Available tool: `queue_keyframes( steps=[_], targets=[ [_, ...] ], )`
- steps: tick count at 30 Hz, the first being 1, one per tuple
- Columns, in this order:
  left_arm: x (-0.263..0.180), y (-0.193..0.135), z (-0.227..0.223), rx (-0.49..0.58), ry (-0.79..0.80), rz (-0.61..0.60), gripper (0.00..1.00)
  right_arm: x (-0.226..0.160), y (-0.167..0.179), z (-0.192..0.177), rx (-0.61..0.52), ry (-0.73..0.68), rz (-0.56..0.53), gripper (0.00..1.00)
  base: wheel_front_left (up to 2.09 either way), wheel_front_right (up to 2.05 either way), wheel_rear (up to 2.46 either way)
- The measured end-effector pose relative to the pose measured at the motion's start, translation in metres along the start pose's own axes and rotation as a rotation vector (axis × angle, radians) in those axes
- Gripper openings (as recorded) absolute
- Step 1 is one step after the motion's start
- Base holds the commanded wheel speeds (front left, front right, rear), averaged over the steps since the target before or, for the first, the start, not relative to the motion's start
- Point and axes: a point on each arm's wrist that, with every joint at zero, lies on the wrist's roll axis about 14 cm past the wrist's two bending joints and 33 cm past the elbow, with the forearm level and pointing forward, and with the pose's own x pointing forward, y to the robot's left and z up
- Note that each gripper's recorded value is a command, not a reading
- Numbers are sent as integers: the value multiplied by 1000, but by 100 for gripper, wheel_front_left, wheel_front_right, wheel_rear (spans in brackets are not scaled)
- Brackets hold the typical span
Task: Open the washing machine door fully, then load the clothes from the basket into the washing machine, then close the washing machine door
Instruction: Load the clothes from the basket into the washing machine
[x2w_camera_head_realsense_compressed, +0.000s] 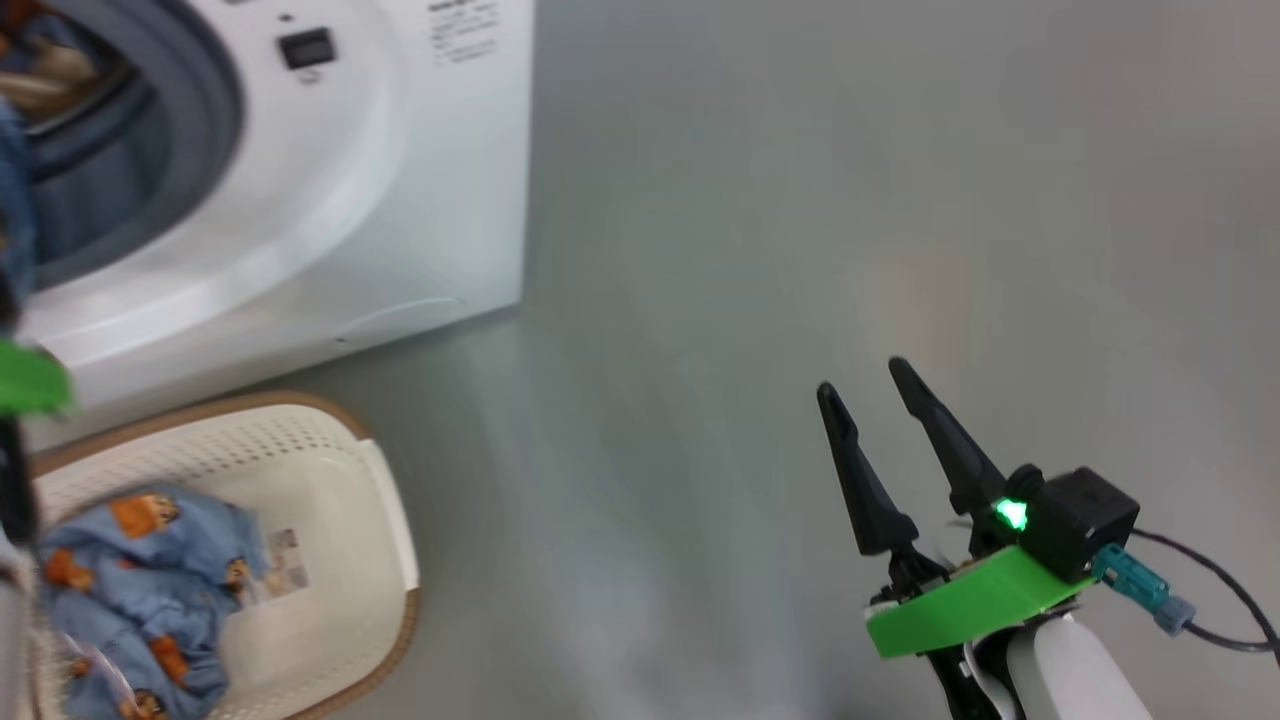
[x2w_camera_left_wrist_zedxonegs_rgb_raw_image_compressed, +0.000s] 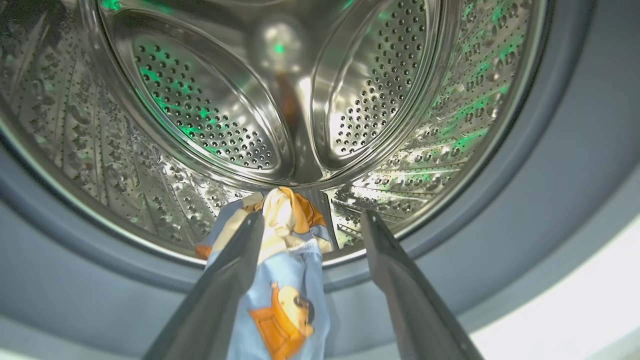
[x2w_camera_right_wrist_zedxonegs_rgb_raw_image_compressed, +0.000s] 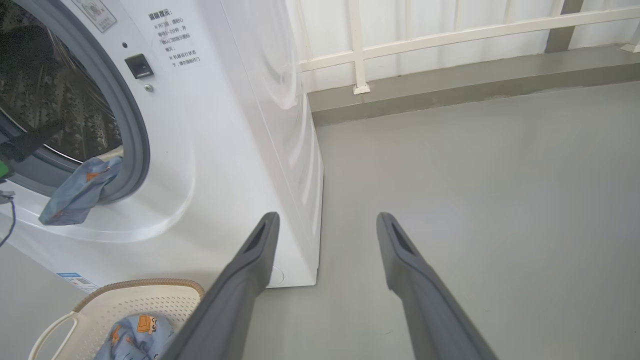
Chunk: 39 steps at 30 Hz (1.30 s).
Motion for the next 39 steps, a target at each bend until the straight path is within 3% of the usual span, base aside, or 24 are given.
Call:
queue_keyframes(
  steps=[9,18,29,39],
  targets=[
    [-100,0,-5,-4,29,61,100,-7,18,2,-15,-3,53,100,0,0,0],
    [-165,-5,-2,-23,70,88,100,-14,35,4,-31,-10,103,100,0,0,0],
    [-212,-13,4,-27,89,110,100,-20,56,19,-41,-42,165,100,0,0,0],
    [-224,-11,6,-26,96,123,100,-22,66,20,-42,-43,193,100,0,0,0]
  ],
)
